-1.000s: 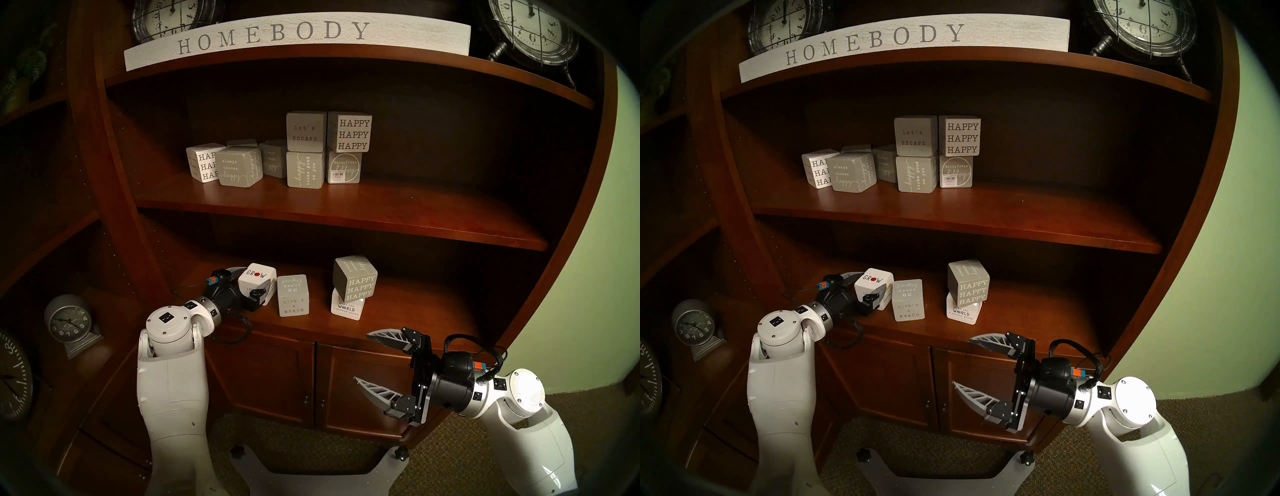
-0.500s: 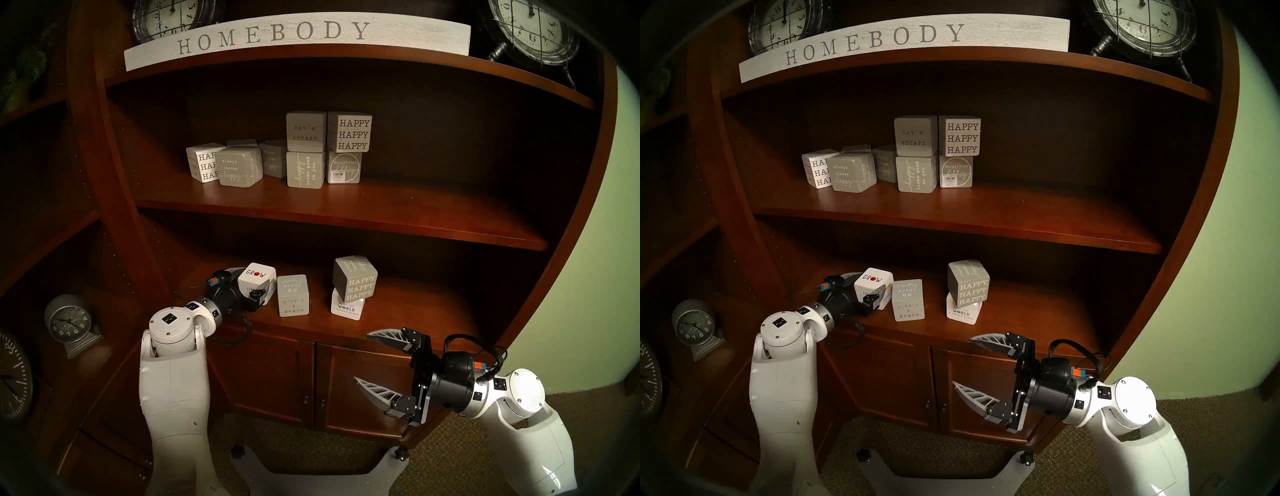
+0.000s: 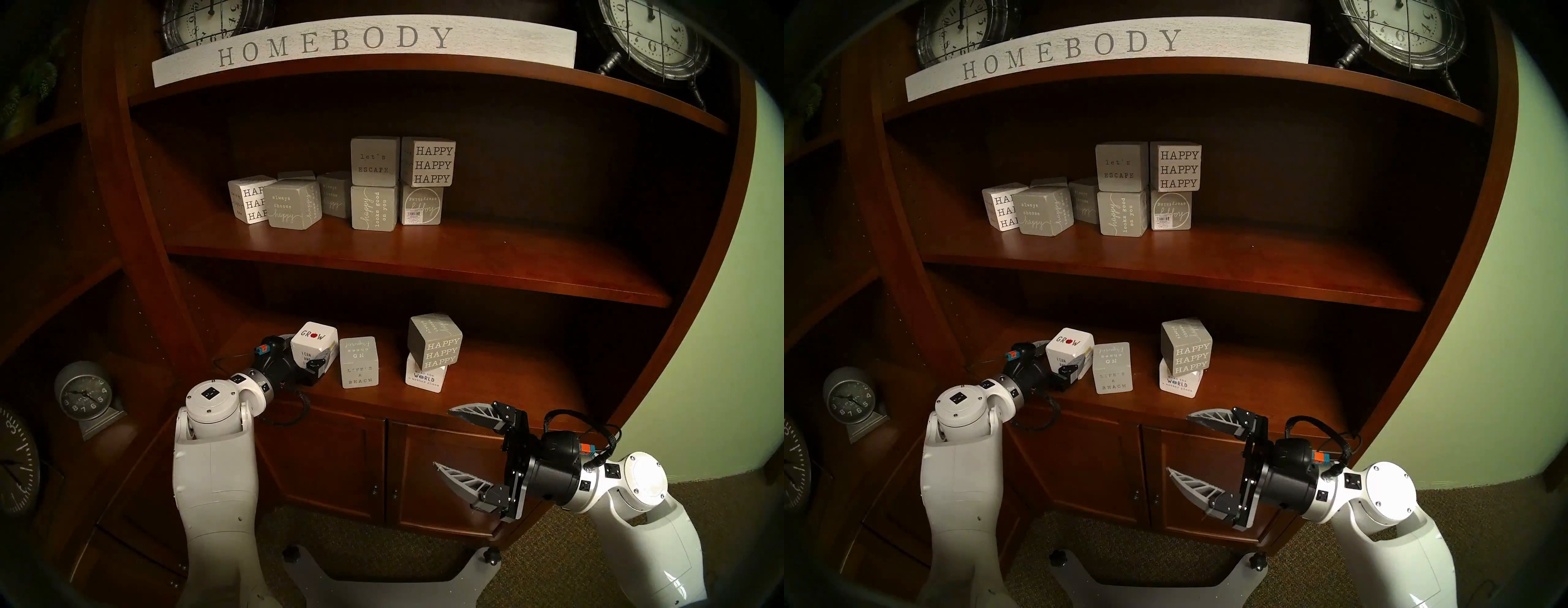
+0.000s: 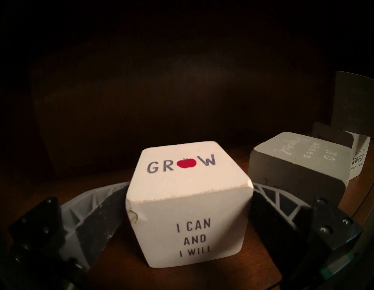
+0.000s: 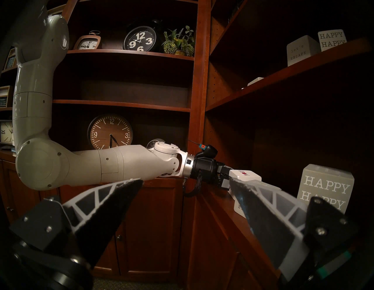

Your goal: Stack four cubes vertically into two groups

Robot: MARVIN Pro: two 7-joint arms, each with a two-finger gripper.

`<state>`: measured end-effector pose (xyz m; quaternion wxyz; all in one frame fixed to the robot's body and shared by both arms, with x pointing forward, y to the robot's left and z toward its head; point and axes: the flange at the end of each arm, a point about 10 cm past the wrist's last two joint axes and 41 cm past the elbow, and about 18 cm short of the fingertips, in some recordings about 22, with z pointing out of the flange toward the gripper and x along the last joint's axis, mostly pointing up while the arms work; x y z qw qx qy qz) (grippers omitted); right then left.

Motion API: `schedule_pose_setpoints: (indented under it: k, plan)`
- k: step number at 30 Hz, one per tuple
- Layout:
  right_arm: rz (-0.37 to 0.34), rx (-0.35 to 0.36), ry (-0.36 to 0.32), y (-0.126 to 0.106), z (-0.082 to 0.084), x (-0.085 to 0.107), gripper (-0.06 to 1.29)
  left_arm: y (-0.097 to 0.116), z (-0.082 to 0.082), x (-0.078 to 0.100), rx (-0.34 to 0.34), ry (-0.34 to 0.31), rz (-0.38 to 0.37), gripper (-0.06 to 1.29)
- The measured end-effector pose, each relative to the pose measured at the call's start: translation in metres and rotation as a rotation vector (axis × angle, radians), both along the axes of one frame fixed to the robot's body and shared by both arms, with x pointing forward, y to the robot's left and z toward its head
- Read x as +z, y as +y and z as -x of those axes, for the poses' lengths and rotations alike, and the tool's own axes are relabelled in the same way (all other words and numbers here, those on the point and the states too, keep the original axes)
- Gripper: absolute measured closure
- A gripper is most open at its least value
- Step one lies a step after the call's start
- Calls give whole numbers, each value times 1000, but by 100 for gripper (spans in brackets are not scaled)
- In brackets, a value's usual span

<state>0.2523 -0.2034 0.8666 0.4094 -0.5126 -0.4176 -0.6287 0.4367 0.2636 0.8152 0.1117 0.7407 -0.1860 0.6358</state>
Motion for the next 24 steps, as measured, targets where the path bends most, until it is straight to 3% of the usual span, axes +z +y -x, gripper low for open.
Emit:
schedule_pose_setpoints:
  k: [6,8,10,17,24]
  plan:
    - [0,0,0,0,0,0,3,1,0,1,-9,-2,2,1]
    - [0,0,0,0,0,0,3,2,0,1,-11,-3,1,11]
    - [0,0,0,0,0,0,3,3,0,2,-13,-4,0,35]
    - [0,0,0,0,0,0,3,14,6,12,-11,-29,-11,35]
    - [1,1,-1,0,0,0,3,21,13,42,-43,-98,-21,37]
